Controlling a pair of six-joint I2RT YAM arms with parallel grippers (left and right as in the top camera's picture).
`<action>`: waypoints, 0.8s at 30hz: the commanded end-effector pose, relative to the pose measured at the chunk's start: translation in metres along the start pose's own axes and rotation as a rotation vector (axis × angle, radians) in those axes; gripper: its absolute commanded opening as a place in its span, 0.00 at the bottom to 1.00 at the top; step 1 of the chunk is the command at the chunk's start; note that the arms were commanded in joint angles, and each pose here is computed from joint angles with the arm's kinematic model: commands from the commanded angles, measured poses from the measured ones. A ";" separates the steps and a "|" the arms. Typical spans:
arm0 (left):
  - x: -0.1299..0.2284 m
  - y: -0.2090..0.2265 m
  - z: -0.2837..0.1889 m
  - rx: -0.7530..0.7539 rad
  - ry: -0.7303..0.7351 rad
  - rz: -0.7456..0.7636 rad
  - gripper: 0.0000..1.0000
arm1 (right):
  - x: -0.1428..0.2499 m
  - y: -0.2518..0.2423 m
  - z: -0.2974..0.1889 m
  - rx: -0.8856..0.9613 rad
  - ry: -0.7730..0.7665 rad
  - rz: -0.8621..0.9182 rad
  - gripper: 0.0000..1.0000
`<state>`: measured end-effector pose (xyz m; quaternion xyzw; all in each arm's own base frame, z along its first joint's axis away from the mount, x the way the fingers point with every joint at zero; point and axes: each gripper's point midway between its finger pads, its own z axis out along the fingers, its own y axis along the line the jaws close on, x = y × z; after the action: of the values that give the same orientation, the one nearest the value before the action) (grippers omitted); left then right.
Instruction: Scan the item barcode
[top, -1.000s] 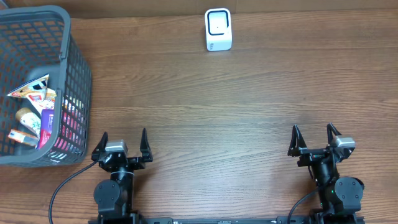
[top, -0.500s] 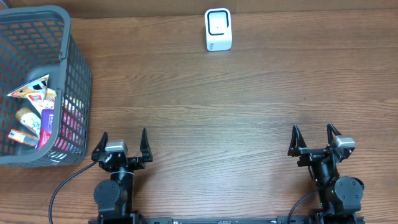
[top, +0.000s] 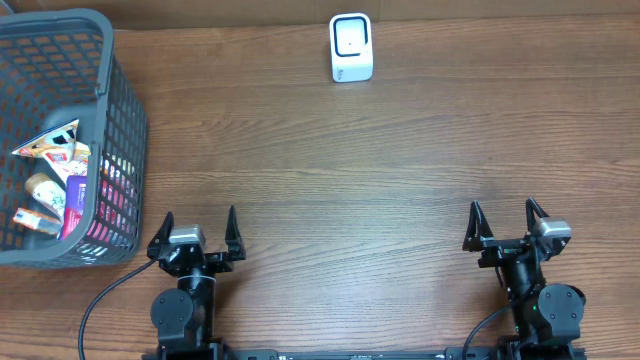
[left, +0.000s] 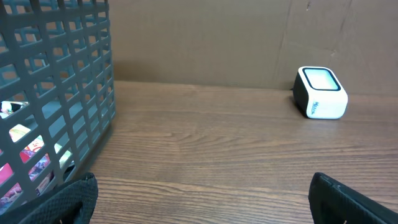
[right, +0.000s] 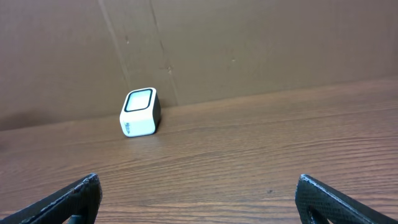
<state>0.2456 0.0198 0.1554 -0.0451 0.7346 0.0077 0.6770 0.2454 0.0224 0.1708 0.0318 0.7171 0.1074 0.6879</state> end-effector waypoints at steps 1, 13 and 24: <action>0.000 -0.001 0.000 0.002 -0.006 0.020 1.00 | 0.000 -0.002 0.000 0.010 -0.011 -0.005 1.00; -0.006 0.000 0.000 -0.004 -0.030 0.021 1.00 | 0.000 -0.002 0.000 0.010 -0.011 -0.005 1.00; -0.128 -0.097 -0.064 0.604 -0.435 -0.042 1.00 | 0.000 -0.002 0.000 0.010 -0.011 -0.005 1.00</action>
<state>0.2214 -0.0507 0.2611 0.0832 0.5740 -0.1759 0.7954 0.2454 0.0223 0.1706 0.0317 0.7174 0.1069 0.6877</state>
